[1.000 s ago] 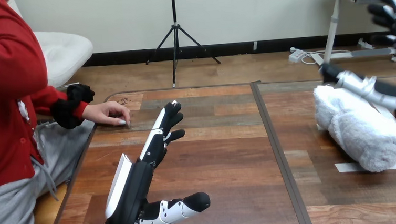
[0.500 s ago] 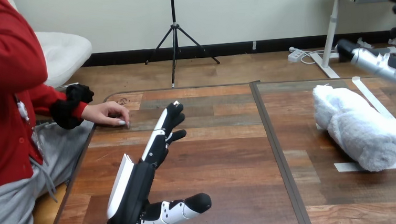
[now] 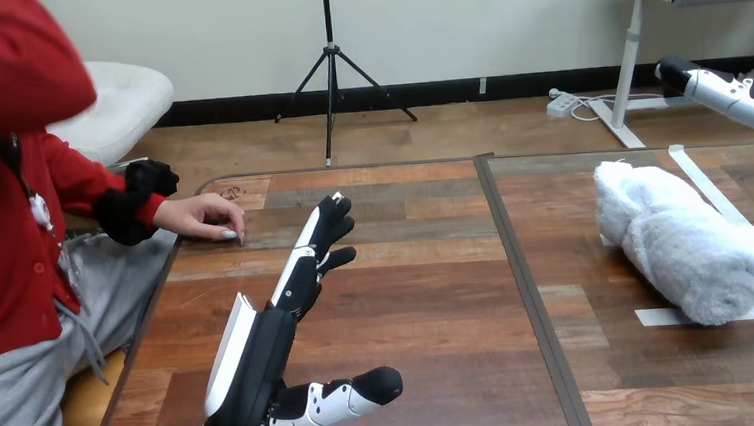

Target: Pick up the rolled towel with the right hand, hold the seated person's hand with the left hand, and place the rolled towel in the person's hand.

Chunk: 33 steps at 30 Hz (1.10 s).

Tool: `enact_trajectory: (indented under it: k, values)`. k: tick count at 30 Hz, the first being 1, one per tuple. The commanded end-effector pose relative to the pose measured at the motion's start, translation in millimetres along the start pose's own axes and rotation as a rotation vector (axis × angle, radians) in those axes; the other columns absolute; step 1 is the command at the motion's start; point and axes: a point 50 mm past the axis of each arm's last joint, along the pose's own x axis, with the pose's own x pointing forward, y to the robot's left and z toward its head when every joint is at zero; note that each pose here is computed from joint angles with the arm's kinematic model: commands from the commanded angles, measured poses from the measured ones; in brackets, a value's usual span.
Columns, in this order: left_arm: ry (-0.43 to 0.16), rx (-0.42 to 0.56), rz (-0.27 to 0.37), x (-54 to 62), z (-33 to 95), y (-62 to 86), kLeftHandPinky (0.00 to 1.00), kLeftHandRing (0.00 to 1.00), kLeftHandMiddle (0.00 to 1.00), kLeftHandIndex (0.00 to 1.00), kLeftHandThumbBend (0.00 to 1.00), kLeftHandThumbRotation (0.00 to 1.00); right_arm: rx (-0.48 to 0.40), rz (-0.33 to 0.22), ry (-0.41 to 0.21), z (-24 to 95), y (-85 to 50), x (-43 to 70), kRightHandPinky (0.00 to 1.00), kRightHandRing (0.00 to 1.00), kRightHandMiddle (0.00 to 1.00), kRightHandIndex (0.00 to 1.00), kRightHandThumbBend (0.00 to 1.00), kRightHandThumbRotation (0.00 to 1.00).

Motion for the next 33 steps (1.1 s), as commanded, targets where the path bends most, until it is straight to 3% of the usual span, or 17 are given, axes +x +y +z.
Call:
enact_trajectory:
  k: [1, 5, 11, 18, 24, 27, 33]
  values:
    - [-0.094, 0.017, 0.018, 19.1, 7.8, 5.1, 0.85, 0.93, 0.96, 0.97, 1.0, 0.71, -0.034, -0.002, 0.0, 24.0, -12.1, 33.4, 0.66, 0.84, 0.92, 0.95, 1.0, 0.57]
    - [-0.091, 0.014, 0.015, 18.6, 7.5, 4.8, 0.85, 0.93, 0.96, 0.97, 1.0, 0.71, -0.073, 0.024, 0.046, 21.8, -10.5, 43.0, 0.63, 0.83, 0.9, 0.95, 1.0, 0.58]
    - [-0.093, 0.019, 0.013, 18.2, 7.6, 4.9, 0.85, 0.93, 0.96, 0.97, 1.0, 0.71, -0.104, 0.057, 0.094, 19.8, -6.7, 52.6, 0.51, 0.7, 0.8, 0.94, 1.0, 0.57]
    - [-0.089, 0.003, 0.017, 17.7, 7.3, 3.8, 0.86, 0.93, 0.96, 0.97, 1.0, 0.7, -0.148, 0.09, 0.145, 17.7, -1.8, 60.0, 0.47, 0.67, 0.77, 0.94, 1.0, 0.57]
    - [-0.09, 0.0, 0.013, 17.4, 7.3, 3.6, 0.86, 0.93, 0.96, 0.97, 1.0, 0.68, -0.191, 0.125, 0.196, 14.7, 3.8, 64.2, 0.46, 0.65, 0.73, 0.94, 1.0, 0.59]
    - [-0.091, -0.002, 0.012, 17.0, 7.4, 3.5, 0.86, 0.94, 0.97, 0.97, 1.0, 0.68, -0.206, 0.141, 0.218, 12.7, 7.0, 64.9, 0.48, 0.69, 0.76, 0.95, 1.0, 0.61]
    - [-0.093, 0.002, 0.012, 16.2, 8.0, 3.4, 0.86, 0.94, 0.97, 0.97, 1.0, 0.68, -0.224, 0.17, 0.262, 9.1, 12.9, 65.0, 0.44, 0.64, 0.71, 0.95, 1.0, 0.6]
